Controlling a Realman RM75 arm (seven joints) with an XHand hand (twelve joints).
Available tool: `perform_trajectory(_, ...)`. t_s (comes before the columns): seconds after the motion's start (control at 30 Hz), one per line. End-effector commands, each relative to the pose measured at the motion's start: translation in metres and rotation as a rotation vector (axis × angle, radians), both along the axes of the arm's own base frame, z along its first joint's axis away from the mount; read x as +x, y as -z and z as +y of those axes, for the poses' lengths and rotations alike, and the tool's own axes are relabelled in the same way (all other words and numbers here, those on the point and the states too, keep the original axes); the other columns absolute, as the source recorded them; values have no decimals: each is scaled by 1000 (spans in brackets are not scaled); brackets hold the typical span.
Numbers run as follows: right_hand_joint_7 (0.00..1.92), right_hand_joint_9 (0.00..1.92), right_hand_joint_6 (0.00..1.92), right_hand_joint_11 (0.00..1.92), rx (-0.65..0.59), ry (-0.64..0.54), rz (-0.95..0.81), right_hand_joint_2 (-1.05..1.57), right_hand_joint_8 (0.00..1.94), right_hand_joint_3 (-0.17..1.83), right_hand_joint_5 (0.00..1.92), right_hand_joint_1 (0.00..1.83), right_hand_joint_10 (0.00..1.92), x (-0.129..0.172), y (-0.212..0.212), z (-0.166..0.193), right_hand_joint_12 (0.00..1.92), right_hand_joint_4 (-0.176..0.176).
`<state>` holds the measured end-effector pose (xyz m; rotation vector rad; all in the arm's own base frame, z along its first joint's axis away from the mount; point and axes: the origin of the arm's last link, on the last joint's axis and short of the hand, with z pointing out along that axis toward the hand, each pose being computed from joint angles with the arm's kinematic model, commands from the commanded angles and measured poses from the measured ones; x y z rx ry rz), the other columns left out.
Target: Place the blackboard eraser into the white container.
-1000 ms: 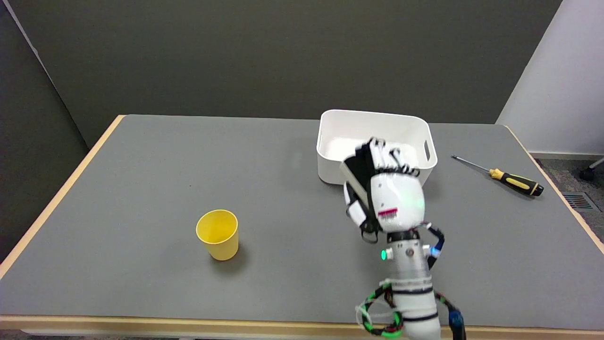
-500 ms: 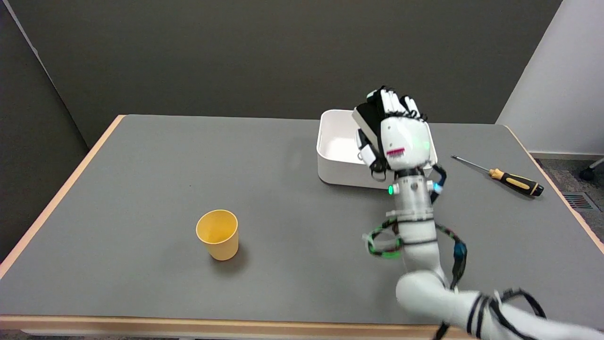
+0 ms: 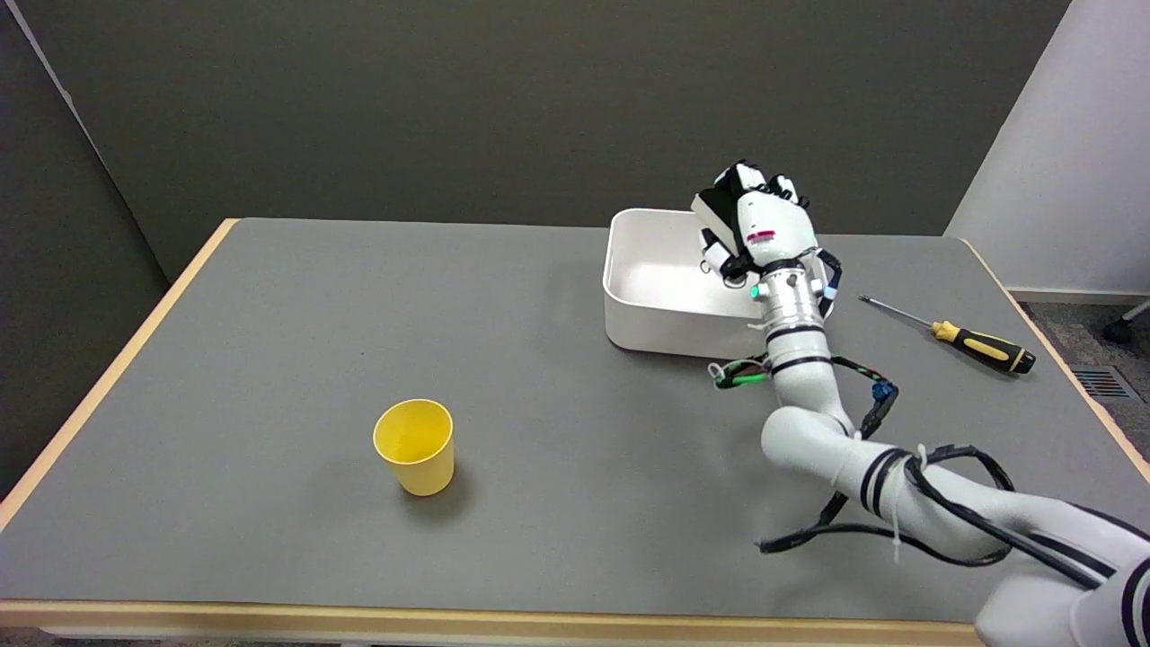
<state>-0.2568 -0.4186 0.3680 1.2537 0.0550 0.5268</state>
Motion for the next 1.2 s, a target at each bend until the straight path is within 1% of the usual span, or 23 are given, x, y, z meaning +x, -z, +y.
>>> perform_trajectory(0.03,123,202,547,-1,0,-54,-247,882,1738,786,243,926,1921,6,-43,5,1921,-152)
perform_trajectory(0.07,95,188,422,35,13,-76,-242,787,1631,883,246,840,1874,9,-42,12,1921,-141)
perform_trajectory(0.1,145,246,377,96,26,-102,-234,773,1524,895,225,789,1795,13,-41,20,1921,-129)
perform_trajectory(0.2,205,333,336,208,65,-162,-181,759,1268,904,171,672,1539,18,-36,53,1921,-108)
perform_trajectory(0.33,212,357,334,218,141,-258,-164,759,1240,901,163,655,1491,25,-27,101,1921,-103)
perform_trajectory(0.4,216,365,334,223,174,-294,-167,759,1235,899,162,650,1485,24,-26,125,1921,-103)
perform_trajectory(0.5,220,375,329,224,214,-304,-208,759,1230,897,156,627,1478,16,-32,156,1921,-101)
perform_trajectory(0.6,217,378,320,222,239,-299,-248,757,1178,897,140,589,1447,12,-38,175,1921,-99)
perform_trajectory(0.7,254,360,318,260,256,-285,-254,744,925,884,115,514,1229,9,-43,183,1880,-92)
perform_trajectory(0.77,262,324,311,295,263,-280,-271,737,810,876,110,483,1152,7,-47,185,1837,-88)
perform_trajectory(0.9,265,312,305,339,297,-277,-273,729,731,860,99,448,1107,8,-54,188,1786,-83)
perform_trajectory(1.2,263,304,299,357,344,-333,-276,726,703,851,86,439,1087,12,-59,199,1770,-81)
